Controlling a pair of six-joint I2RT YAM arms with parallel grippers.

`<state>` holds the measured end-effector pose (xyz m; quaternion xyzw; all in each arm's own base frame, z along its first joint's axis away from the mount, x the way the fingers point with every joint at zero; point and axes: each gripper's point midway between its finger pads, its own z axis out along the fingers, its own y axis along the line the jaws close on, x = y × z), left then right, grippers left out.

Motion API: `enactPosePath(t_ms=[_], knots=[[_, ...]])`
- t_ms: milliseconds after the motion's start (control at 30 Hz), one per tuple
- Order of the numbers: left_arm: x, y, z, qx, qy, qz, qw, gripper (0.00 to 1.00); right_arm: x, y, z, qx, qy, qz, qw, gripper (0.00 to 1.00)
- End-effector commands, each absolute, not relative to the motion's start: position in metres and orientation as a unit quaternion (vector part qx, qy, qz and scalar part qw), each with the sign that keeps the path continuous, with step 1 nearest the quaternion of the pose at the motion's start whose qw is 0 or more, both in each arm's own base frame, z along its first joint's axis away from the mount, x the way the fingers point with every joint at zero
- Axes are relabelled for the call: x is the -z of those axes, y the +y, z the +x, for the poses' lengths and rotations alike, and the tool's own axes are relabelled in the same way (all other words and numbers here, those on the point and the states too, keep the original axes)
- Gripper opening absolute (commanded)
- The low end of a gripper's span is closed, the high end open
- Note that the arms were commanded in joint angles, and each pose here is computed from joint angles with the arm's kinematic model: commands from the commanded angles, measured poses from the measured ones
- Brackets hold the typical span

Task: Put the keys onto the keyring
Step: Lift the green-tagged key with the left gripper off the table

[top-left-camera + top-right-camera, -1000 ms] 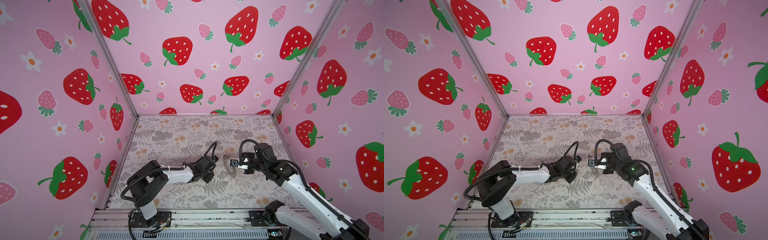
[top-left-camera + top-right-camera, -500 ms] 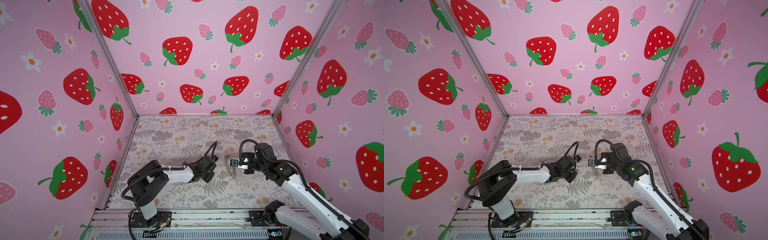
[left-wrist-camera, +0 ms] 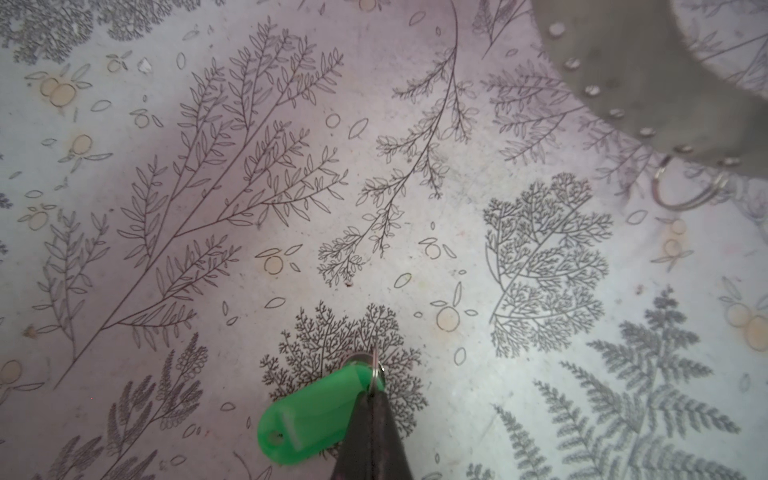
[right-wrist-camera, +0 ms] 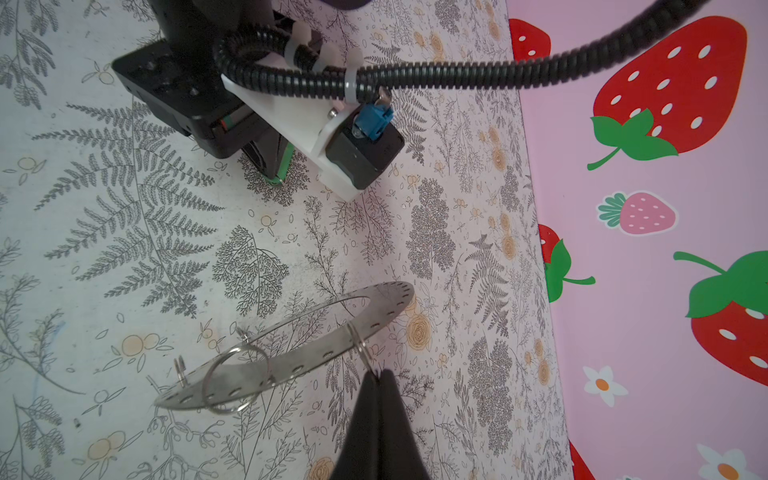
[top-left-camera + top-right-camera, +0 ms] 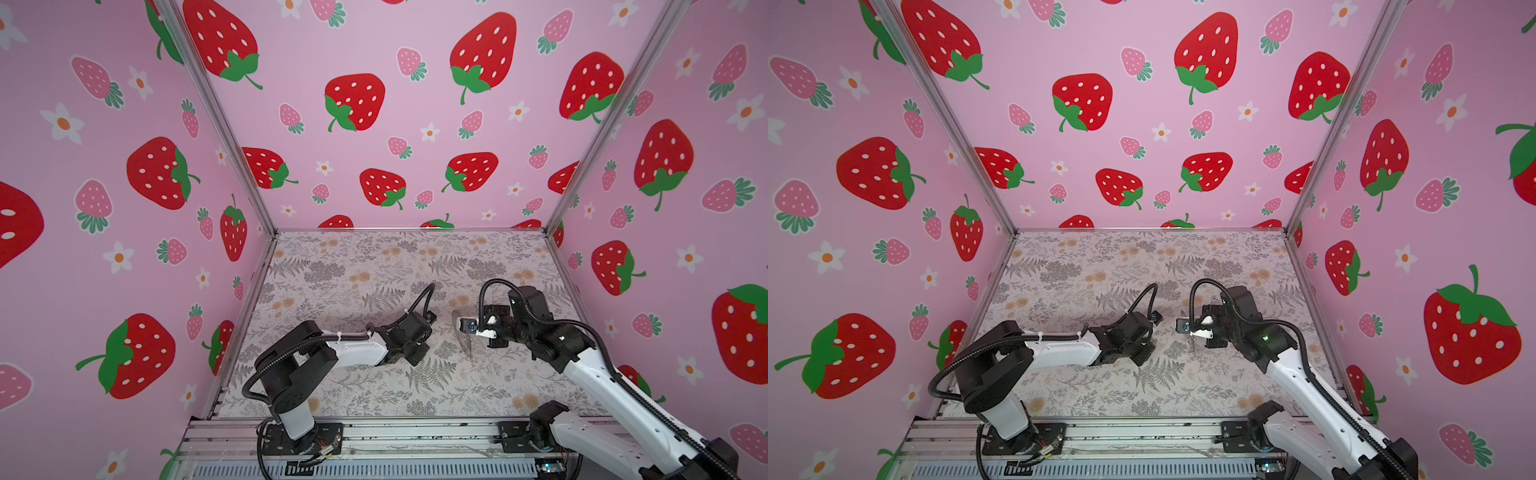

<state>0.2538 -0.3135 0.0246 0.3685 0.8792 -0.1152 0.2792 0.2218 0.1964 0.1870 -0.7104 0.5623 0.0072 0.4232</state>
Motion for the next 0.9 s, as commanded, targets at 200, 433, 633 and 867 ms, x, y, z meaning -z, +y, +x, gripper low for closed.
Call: enactPosePath(t_ms=[200, 433, 633, 867], knots=[[-0.055, -0.320, 0.244, 0.166, 0.838, 0.415, 0.312, 0.00, -0.187, 0.203, 0.215, -0.029, 0.550, -0.712, 0.434, 0.00], [-0.075, -0.308, 0.232, 0.262, 0.813, 0.426, 0.300, 0.00, -0.186, 0.205, 0.214, -0.034, 0.547, -0.713, 0.437, 0.00], [-0.092, -0.310, 0.221, 0.322, 0.783, 0.443, 0.295, 0.00, -0.187, 0.208, 0.213, -0.046, 0.546, -0.710, 0.442, 0.00], [-0.085, -0.297, 0.227, 0.284, 0.799, 0.451, 0.278, 0.01, -0.188, 0.209, 0.214, -0.047, 0.548, -0.706, 0.445, 0.00]])
